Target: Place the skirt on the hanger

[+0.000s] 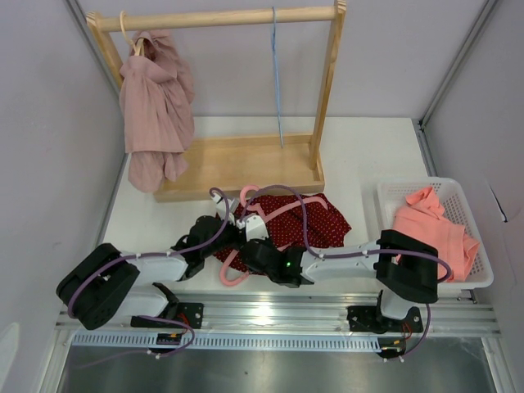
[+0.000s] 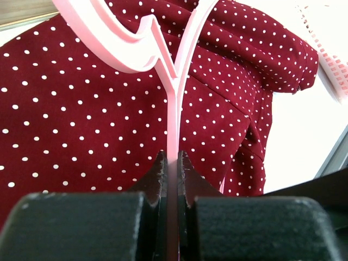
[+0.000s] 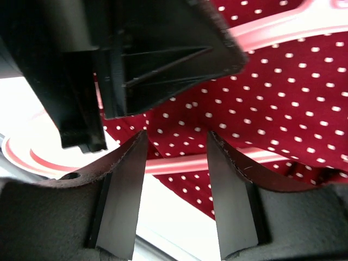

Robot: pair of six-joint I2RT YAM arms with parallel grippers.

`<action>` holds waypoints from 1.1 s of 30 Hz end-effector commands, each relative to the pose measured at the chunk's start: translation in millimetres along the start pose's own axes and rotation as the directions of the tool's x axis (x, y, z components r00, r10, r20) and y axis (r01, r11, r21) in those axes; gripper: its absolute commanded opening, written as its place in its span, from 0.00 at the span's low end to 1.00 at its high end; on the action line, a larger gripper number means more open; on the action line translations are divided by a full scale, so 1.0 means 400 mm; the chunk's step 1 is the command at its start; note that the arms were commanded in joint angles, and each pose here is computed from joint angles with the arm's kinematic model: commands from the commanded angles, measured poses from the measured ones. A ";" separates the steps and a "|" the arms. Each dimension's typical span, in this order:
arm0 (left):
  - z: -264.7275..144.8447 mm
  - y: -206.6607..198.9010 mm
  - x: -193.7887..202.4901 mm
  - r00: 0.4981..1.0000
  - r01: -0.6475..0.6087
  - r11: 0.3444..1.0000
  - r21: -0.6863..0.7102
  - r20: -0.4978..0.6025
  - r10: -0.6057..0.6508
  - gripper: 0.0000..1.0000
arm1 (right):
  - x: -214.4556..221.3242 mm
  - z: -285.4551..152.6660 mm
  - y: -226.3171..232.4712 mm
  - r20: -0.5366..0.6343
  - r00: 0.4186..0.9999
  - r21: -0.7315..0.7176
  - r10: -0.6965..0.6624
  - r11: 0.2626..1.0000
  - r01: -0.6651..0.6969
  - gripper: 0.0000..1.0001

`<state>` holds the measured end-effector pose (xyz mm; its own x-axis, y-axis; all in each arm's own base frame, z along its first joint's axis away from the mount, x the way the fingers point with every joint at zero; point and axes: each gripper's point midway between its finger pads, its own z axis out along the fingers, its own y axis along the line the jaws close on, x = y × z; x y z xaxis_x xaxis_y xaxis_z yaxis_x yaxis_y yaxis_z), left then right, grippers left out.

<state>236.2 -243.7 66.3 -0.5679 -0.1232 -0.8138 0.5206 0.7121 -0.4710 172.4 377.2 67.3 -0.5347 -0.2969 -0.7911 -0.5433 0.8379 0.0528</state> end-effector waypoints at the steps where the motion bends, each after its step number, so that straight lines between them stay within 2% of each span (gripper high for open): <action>1: 0.007 0.021 0.008 1.000 -0.011 0.999 -0.047 -0.025 0.010 0.00 | -0.057 0.017 0.038 0.095 0.995 0.001 0.028 1.000 -0.028 0.52; 8: 0.007 0.021 0.009 0.999 -0.015 0.999 -0.049 -0.032 0.014 0.00 | -0.002 0.036 0.025 0.054 0.999 0.076 -0.005 0.997 0.001 0.50; 13: 0.009 0.020 0.008 0.999 -0.014 0.999 -0.049 -0.032 0.013 0.00 | 0.003 0.037 -0.002 0.053 0.998 0.134 -0.018 0.991 0.011 0.37; 15: 0.010 0.021 0.007 0.999 -0.012 0.999 -0.049 -0.032 0.011 0.00 | -0.006 0.033 -0.005 0.055 0.998 0.145 -0.031 0.989 0.023 0.24; 18: 0.010 0.021 0.007 0.999 -0.013 0.999 -0.049 -0.034 0.012 0.00 | -0.042 0.014 -0.010 0.067 0.997 0.164 -0.044 0.986 0.033 0.13; 24: 0.013 0.019 -0.001 1.000 -0.012 0.999 -0.050 -0.028 0.011 0.00 | -0.129 -0.035 -0.002 0.048 0.997 0.125 -0.057 0.991 0.051 0.08; 33: 0.024 0.006 -0.057 1.000 -0.016 0.998 -0.061 0.019 0.017 0.00 | -0.159 -0.138 0.009 -0.016 0.999 0.020 -0.051 0.998 0.051 0.08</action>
<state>245.4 -248.3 74.1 -0.5689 -0.1241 -0.8130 0.5105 0.7218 -0.4674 176.6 375.9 117.2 -0.5137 -0.3705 -0.7739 -0.5329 0.8447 -0.0507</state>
